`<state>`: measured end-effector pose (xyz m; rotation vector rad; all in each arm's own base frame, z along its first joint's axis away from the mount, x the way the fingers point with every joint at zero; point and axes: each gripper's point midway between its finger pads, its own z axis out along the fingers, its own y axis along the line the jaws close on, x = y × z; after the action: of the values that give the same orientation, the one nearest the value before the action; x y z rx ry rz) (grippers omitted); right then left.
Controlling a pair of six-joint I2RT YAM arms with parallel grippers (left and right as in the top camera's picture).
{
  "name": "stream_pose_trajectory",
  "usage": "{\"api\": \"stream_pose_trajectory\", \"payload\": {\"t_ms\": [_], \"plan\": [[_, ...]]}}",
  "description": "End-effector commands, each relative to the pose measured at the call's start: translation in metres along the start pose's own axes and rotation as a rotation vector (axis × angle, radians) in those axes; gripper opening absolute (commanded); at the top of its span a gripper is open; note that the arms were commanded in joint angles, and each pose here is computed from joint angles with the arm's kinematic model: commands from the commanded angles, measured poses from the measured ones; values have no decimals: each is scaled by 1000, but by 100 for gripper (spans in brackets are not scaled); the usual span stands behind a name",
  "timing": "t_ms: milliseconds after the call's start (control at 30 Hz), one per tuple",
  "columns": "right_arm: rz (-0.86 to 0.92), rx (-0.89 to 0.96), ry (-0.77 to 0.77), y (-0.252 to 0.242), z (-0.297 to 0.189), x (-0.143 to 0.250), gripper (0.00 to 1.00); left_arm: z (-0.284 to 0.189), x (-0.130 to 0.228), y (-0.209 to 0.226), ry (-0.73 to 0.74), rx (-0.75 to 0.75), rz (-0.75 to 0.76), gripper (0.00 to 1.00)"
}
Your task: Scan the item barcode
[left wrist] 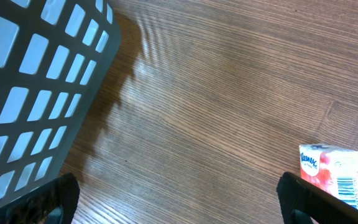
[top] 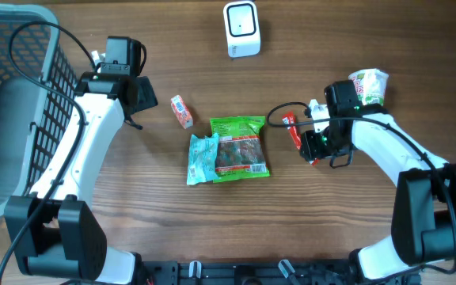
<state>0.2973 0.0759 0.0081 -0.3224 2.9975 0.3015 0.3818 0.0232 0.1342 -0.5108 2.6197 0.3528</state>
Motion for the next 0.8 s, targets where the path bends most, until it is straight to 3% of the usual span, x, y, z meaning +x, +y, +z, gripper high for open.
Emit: {"api": "stream_pose_trajectory", "payload": {"t_ms": [0, 33, 100, 333, 500, 533, 567, 767], "plan": [[-28, 14, -3, -1, 3, 1, 40, -1, -2, 4, -9, -12, 7, 100], [-23, 14, -2, -1, 3, 2, 31, -1, -2, 4, -9, -11, 7, 100], [-19, 13, 6, -1, 6, 6, 21, -1, -2, 4, -9, -12, 7, 100], [-17, 13, 12, -4, 22, 22, 14, -1, -2, 4, -9, -11, 7, 100], [9, 9, 16, -3, 22, 23, 14, -1, -2, 4, -9, -12, 7, 100], [9, 9, 16, -3, 22, 23, 4, -1, -2, 4, -9, -12, 7, 100], [9, -5, 17, 0, 22, 24, 4, -1, -2, 4, -9, -12, 7, 100], [-54, -356, -80, 50, -40, -1, 4, -1, -2, 4, -9, -12, 7, 100]]}}
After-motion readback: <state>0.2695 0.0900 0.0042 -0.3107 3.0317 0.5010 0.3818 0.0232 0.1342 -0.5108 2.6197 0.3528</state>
